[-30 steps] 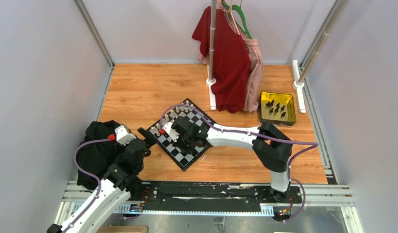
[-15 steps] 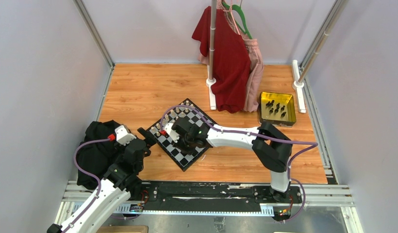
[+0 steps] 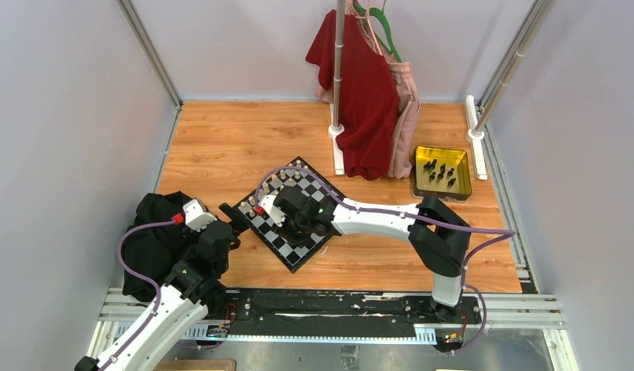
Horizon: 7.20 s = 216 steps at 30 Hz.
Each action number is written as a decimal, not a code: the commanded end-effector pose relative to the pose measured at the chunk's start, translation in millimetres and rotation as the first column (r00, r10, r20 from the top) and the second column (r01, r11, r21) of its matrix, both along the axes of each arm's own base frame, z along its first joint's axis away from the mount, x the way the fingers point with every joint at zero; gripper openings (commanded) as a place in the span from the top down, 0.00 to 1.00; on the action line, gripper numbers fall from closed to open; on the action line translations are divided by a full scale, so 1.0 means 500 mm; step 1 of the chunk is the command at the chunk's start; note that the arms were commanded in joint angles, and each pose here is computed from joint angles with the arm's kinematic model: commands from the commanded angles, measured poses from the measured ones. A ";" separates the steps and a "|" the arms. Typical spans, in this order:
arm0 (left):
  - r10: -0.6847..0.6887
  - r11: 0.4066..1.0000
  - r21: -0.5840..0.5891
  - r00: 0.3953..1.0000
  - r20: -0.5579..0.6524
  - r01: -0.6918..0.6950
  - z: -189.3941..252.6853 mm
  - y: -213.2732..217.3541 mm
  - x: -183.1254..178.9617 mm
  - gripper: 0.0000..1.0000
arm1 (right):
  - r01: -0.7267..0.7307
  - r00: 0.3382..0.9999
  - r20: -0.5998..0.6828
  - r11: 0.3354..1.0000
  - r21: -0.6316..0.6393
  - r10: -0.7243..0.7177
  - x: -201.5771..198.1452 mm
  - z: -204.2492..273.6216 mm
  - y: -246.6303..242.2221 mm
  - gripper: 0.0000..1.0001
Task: Set up the chess pieces on the board
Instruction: Pick up the chess piece from the storage box, then place the chess piece on the chessboard.
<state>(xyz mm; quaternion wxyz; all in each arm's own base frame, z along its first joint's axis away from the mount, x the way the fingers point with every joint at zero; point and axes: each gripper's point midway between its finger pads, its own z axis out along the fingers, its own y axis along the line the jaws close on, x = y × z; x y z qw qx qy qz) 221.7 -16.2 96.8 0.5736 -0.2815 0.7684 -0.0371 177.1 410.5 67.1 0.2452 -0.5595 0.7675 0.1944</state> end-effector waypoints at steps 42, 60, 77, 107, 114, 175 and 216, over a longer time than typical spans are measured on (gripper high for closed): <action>-0.037 0.999 0.000 0.999 0.030 0.037 0.013 -0.014 0.010 0.00 | 0.923 -0.012 0.136 0.041 0.383 -0.991 0.405 0.193 -0.787 0.60; -0.053 0.998 0.017 0.999 0.005 0.053 0.007 -0.022 0.017 0.00 | 0.953 -0.112 0.095 -0.079 0.293 -0.989 0.547 0.093 -0.879 0.60; -0.061 0.998 0.025 0.998 -0.002 0.061 0.005 -0.026 0.021 0.00 | 0.963 -0.131 0.091 -0.105 0.247 -0.987 0.584 0.047 -0.913 0.60; -0.067 0.997 0.025 0.998 0.002 0.067 0.006 -0.028 0.021 0.00 | 0.973 -0.143 0.038 -0.133 0.189 -0.989 0.582 -0.011 -0.938 0.70; -0.067 0.997 0.025 0.998 0.002 0.067 0.006 -0.028 0.021 0.00 | 0.973 -0.140 0.033 -0.131 0.188 -0.990 0.582 -0.011 -0.937 0.88; -0.062 0.998 0.023 0.998 0.008 0.062 0.007 -0.025 0.019 0.00 | 0.734 0.619 0.155 0.638 0.232 -0.770 0.202 0.187 -0.424 1.00; -0.096 0.995 0.035 0.995 -0.004 0.096 0.005 -0.037 0.025 0.00 | 0.401 0.911 0.066 0.913 0.077 -0.406 0.067 0.054 -0.117 1.00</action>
